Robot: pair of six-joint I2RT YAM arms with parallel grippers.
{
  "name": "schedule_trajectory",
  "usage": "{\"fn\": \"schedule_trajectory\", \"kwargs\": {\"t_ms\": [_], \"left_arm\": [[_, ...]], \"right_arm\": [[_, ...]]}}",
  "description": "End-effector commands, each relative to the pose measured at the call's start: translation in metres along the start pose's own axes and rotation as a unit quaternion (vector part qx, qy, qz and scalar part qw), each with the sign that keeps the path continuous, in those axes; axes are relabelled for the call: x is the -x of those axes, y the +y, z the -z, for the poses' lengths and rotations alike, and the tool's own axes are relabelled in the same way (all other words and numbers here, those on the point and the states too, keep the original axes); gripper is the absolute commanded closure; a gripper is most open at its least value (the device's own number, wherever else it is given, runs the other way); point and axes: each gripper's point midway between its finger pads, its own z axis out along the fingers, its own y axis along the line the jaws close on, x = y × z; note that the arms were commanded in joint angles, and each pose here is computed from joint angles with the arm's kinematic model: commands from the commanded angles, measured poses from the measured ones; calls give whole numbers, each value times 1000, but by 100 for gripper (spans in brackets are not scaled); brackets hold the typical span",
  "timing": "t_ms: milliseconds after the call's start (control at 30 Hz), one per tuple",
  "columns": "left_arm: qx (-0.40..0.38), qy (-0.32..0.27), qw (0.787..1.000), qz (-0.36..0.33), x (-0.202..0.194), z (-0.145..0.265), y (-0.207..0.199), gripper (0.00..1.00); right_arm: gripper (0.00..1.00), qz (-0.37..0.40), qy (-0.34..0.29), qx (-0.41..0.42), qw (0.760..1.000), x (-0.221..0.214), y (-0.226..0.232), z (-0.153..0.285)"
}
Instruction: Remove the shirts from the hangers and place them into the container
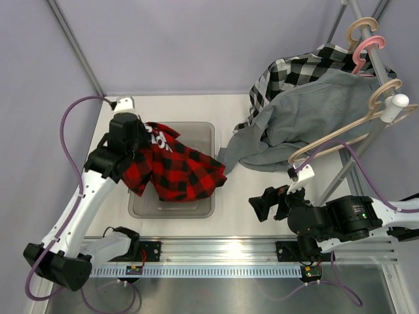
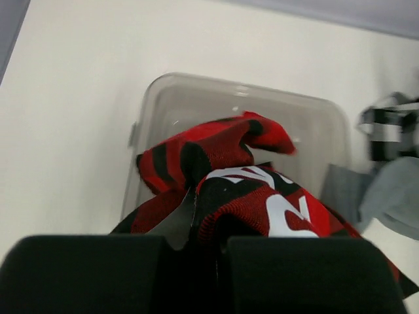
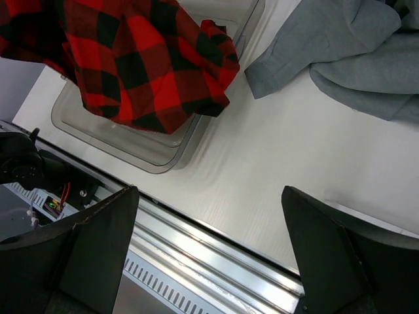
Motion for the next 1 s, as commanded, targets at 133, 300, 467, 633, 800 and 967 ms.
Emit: {"fn": "schedule_trajectory", "kwargs": {"t_ms": [133, 300, 467, 633, 800, 967], "left_arm": [[-43, 164, 982, 87, -85, -32, -14, 100], [-102, 216, 964, 114, -131, -50, -38, 100], [-211, 272, 934, 93, -156, -43, -98, 100], [-215, 318, 912, 145, -188, -58, -108, 79], [-136, 253, 948, 133, -163, -59, -80, 40], [-122, 76, 988, 52, -42, -8, -93, 6]], "right_arm": [[1, -9, -17, 16, 1000, 10, 8, 1], [1, -7, -17, 17, 1000, 9, 11, 0], [1, -9, -18, 17, 1000, 8, 11, -1], [1, -11, -15, 20, 1000, 9, 13, 0], [1, -8, -7, 9, 1000, 1, 7, -1], [1, -4, 6, 0, 1000, -17, 1, -7]]}}
